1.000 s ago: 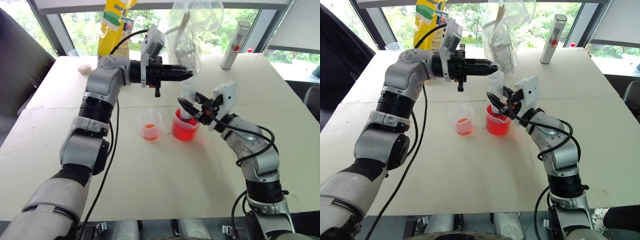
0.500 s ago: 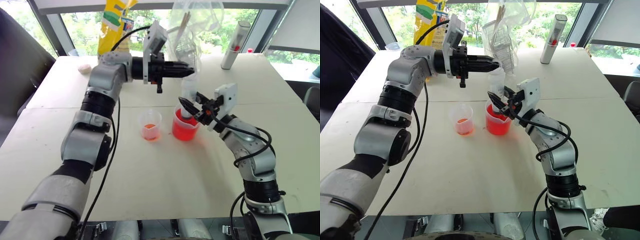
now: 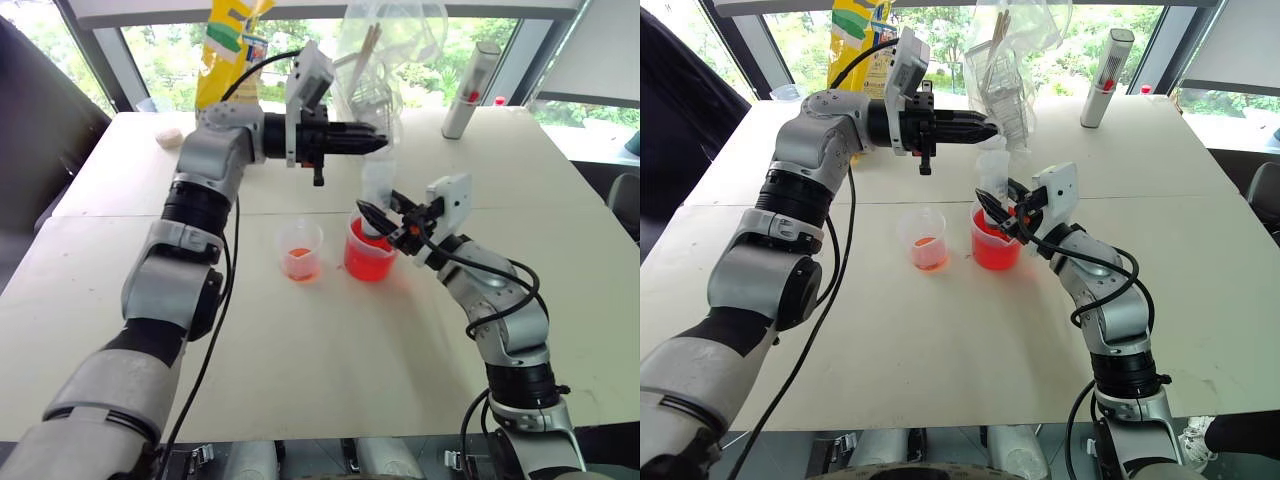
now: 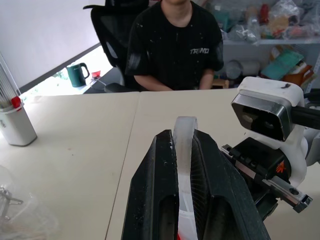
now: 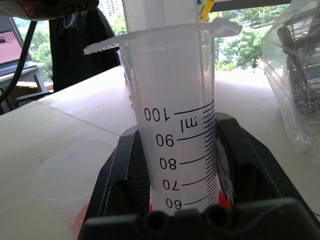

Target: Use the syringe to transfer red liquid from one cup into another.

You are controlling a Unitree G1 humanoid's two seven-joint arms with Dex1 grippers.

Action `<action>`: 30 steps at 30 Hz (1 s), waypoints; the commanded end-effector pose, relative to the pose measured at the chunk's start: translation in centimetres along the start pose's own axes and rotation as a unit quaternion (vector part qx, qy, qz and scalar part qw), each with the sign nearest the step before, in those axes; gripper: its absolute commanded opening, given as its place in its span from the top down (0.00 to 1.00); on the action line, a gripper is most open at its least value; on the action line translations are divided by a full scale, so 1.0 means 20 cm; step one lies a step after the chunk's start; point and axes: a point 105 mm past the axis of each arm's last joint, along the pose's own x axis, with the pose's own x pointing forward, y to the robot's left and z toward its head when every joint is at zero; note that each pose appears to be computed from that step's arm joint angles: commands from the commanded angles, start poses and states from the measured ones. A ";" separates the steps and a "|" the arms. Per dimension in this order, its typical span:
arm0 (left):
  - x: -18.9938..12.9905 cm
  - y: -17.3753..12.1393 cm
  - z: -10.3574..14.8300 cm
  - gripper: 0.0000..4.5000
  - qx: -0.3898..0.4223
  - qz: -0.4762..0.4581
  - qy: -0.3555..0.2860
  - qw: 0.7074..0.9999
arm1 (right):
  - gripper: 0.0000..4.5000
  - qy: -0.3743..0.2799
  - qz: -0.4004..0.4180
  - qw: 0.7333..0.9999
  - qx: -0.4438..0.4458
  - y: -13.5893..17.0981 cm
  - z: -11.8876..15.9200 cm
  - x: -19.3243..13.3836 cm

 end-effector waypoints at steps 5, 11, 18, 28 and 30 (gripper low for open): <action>-0.06 0.05 0.31 0.99 0.095 0.041 -0.058 0.993 | 0.69 0.026 0.032 0.999 0.000 0.07 -0.06 0.00; -0.07 0.05 0.29 0.99 0.093 0.042 -0.053 0.993 | 0.69 0.016 0.028 0.999 -0.018 0.05 0.00 0.01; -0.08 0.05 0.24 0.37 0.087 0.048 -0.039 0.994 | 0.69 -0.009 0.027 0.998 -0.056 0.03 0.09 0.02; -0.27 0.12 0.28 0.04 0.081 0.115 -0.058 0.988 | 0.69 -0.009 0.034 0.996 -0.077 0.04 0.11 0.03; -0.32 0.14 0.32 0.04 0.076 0.130 -0.071 0.986 | 0.69 -0.009 0.037 0.996 -0.076 0.05 0.12 0.03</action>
